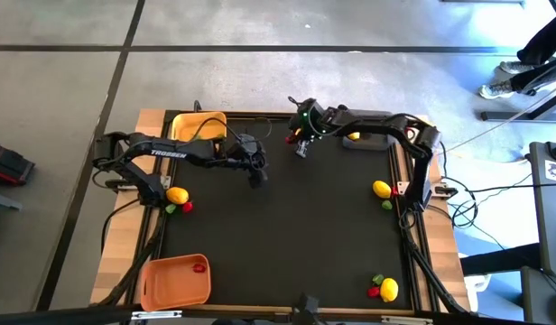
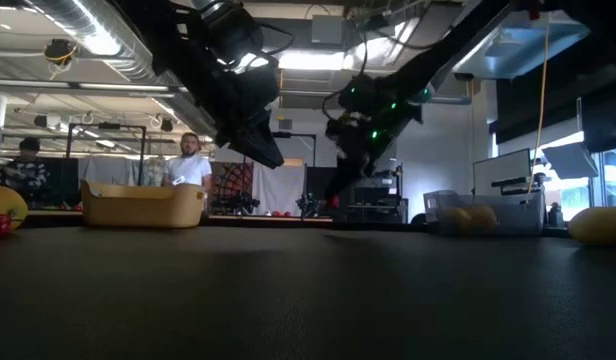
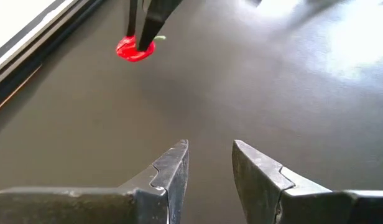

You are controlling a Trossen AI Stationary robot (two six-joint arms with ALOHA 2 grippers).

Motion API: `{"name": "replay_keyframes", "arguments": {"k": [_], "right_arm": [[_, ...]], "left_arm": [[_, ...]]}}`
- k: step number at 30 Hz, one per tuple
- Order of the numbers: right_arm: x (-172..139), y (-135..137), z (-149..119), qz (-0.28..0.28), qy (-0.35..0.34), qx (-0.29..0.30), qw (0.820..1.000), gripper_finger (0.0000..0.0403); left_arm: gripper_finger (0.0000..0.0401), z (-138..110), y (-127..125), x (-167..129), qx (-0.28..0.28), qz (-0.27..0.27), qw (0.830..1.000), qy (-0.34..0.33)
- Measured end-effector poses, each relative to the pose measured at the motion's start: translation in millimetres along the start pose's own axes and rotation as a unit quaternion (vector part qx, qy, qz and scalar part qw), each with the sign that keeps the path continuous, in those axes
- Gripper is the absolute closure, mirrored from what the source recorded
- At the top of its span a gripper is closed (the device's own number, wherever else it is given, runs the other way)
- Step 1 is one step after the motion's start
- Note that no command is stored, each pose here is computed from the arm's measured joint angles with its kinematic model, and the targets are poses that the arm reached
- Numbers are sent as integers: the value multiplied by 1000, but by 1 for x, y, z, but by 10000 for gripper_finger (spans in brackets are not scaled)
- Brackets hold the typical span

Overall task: Sort produce into baskets
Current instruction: Put the red bell pepper into the orange bin

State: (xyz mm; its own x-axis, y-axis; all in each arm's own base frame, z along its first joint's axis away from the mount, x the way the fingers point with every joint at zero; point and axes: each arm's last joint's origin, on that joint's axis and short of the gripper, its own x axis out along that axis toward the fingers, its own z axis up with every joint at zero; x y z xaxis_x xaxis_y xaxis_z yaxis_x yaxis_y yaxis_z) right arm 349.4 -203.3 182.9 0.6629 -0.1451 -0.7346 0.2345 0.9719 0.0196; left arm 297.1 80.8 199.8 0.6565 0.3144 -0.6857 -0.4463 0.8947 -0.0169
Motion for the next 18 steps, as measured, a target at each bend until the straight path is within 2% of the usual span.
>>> {"name": "replay_keyframes", "arguments": {"k": [6,12,18], "right_arm": [[-30,12,12,120,-36,-3,992,396],[-38,19,14,227,-55,-2,972,396],[-38,24,15,271,-63,-6,961,396]], "left_arm": [[281,-2,-10,-2,14,-13,1000,0],[281,0,-16,-3,45,-21,999,-12],[280,8,-17,-3,69,-25,996,-58]]}}
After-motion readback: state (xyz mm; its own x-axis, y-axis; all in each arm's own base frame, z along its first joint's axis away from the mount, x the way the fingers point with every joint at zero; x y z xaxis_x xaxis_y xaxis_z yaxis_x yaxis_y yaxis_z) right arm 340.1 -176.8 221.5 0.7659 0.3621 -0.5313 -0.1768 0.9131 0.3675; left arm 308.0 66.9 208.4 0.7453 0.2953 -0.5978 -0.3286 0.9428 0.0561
